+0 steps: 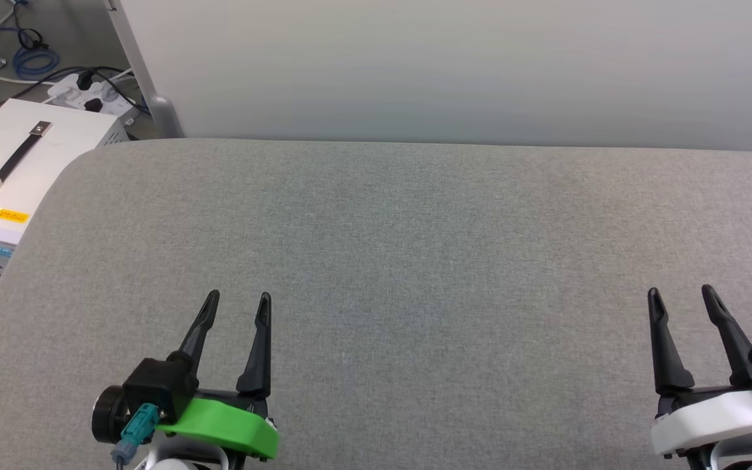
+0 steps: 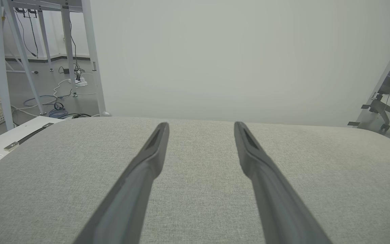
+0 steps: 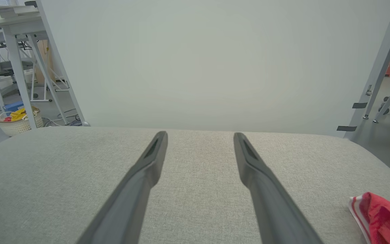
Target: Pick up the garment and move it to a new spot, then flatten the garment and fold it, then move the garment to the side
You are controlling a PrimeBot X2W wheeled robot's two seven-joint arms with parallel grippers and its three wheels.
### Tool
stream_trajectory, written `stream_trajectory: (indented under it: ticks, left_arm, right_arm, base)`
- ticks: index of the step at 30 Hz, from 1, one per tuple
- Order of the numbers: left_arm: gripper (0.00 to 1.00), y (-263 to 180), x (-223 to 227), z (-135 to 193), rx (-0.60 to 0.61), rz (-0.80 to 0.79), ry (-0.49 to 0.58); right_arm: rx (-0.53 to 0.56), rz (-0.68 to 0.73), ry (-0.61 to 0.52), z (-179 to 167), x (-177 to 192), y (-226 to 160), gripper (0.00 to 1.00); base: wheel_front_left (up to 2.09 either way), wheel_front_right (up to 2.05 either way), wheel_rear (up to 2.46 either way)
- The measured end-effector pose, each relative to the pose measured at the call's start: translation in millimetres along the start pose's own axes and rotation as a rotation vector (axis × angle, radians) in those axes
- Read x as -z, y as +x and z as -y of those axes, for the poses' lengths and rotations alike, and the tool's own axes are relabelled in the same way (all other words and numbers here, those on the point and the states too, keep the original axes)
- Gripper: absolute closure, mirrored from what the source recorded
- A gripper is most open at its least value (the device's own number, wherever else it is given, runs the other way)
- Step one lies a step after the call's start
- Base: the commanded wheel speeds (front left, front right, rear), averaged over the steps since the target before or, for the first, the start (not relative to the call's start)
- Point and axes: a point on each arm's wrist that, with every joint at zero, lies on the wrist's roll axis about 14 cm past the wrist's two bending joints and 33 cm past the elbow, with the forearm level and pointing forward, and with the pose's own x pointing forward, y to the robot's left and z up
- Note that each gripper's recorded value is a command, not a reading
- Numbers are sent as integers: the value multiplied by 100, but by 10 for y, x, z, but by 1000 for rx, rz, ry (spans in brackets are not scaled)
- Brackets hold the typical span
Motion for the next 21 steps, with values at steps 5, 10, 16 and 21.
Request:
stream_trajectory:
  ticks: [5,10,16,21]
  left_arm:
    - [0,-2,0,19,5,4,-1]
    - [0,-10,17,31,7,1,-5]
    - [0,-6,23,18,-3,3,-10]
    - [0,-8,27,-35,-17,2,-5]
  right_arm:
    - [-7,-26,-33,-20,82,-21,0]
    - [-9,-28,-29,-40,100,-20,0]
    - [-10,-35,-28,-46,123,-14,0]
    - [-16,-46,-29,-61,149,-12,0]
  base:
    - [0,0,0]
    - [0,0,0]
    - [0,0,0]
    - [0,0,0]
